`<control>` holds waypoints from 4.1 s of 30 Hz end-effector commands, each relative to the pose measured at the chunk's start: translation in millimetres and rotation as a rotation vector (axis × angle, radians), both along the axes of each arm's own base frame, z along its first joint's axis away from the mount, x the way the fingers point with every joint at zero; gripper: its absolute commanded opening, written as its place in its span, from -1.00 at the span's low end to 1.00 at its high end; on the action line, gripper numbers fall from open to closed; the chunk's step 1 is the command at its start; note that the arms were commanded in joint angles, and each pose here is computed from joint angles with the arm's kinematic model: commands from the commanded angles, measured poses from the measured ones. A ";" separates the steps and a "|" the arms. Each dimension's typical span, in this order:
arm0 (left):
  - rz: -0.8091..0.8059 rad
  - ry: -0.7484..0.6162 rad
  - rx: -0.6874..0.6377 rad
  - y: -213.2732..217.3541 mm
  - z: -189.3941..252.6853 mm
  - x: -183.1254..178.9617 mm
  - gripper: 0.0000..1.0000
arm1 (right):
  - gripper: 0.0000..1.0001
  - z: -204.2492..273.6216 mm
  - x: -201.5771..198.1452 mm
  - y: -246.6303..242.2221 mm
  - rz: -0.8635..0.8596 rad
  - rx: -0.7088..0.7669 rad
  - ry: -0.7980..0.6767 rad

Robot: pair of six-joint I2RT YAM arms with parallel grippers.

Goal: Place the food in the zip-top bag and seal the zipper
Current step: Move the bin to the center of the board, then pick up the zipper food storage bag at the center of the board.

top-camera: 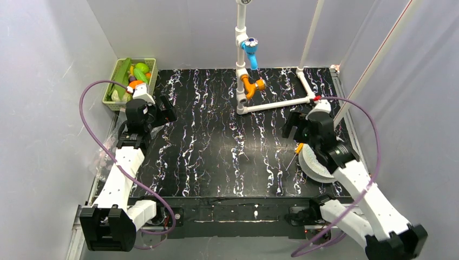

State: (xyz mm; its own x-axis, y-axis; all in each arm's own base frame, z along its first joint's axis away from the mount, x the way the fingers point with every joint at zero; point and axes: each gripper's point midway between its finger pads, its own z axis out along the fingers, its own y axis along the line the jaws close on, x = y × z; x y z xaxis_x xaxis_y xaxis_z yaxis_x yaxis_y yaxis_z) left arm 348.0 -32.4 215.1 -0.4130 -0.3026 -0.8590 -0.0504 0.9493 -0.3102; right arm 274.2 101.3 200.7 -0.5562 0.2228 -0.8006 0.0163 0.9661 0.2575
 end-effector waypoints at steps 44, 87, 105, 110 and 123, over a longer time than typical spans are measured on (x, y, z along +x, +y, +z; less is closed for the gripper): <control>0.176 0.172 0.725 102.5 -67.1 159.5 0.48 | 0.99 7.9 -31.5 42.6 0.364 0.140 -0.363; -0.273 0.341 0.502 -51.3 -109.2 86.5 -0.55 | 0.99 7.0 -34.7 38.1 0.342 0.145 -0.362; 0.391 0.440 0.415 44.7 -41.3 -42.1 0.71 | 0.99 3.5 -34.8 40.3 0.351 0.148 -0.346; 0.604 0.572 0.447 68.6 -60.2 -60.8 0.69 | 1.00 2.4 -34.7 41.0 0.354 0.148 -0.339; 0.811 0.747 0.317 89.4 -124.8 -56.9 -0.74 | 1.00 0.4 -33.4 39.0 0.341 0.140 -0.331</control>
